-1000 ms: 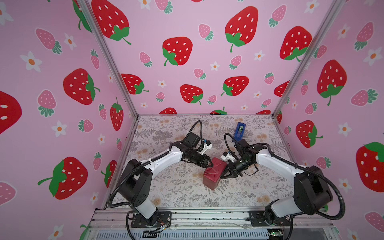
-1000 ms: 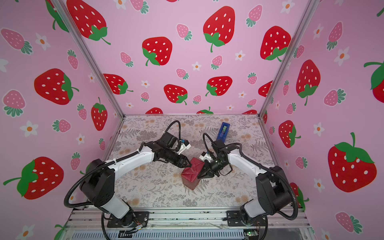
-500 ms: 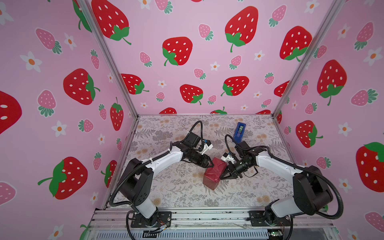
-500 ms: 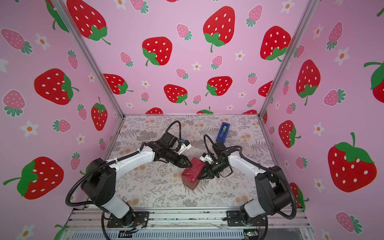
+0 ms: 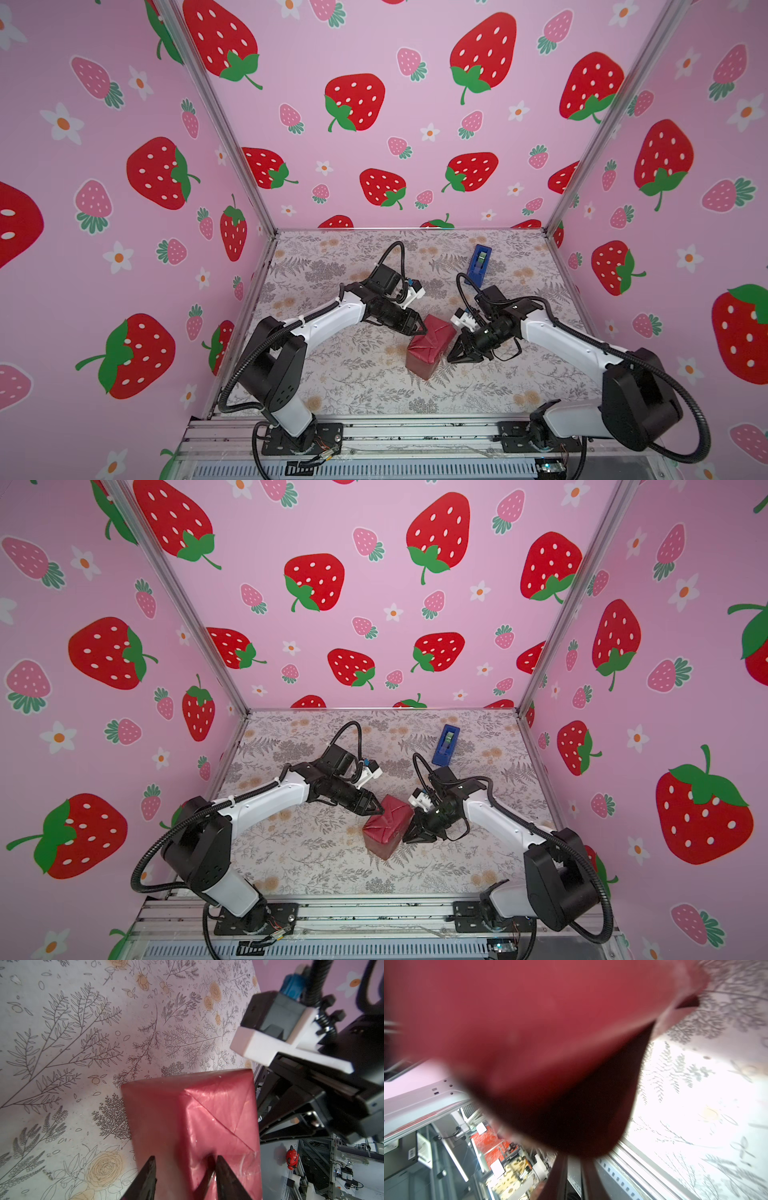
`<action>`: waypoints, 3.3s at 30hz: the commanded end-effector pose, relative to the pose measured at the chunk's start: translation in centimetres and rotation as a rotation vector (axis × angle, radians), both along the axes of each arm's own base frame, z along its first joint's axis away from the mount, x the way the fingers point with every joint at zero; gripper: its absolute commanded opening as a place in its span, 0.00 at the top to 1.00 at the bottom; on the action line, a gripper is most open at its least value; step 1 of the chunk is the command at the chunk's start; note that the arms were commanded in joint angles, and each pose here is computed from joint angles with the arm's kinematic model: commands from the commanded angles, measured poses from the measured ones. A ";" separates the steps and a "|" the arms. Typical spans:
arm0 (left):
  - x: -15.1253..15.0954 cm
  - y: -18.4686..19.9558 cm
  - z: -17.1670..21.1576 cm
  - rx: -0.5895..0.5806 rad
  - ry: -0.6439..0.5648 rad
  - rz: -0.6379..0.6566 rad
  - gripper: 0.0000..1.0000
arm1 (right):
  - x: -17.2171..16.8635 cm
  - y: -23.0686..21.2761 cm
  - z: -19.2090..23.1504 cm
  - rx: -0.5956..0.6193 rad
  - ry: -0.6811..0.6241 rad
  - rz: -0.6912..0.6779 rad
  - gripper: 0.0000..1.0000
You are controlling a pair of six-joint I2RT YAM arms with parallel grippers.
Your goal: Wrap the gift box in paper
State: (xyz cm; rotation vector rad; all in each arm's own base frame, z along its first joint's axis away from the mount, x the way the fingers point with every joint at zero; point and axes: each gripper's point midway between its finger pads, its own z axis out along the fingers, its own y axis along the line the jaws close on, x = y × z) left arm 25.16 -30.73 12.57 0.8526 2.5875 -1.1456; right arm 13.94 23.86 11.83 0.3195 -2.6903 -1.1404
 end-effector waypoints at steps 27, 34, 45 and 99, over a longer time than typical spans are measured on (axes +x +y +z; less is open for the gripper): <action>-1.6 2.2 -3.6 0.171 0.075 0.002 0.53 | 0.9 2.7 -1.9 0.038 -0.111 -0.285 1.00; -1.6 2.2 -3.3 0.170 0.070 0.002 0.53 | 0.9 1.2 -0.9 -0.003 -0.145 -0.337 1.00; -1.5 2.2 -3.2 0.169 0.073 0.003 0.53 | 0.8 3.8 1.8 0.167 -0.132 -0.332 1.00; -3.7 -2.2 3.1 0.459 -0.177 0.015 0.01 | 5.7 -6.0 -0.5 0.024 -0.256 -0.493 1.00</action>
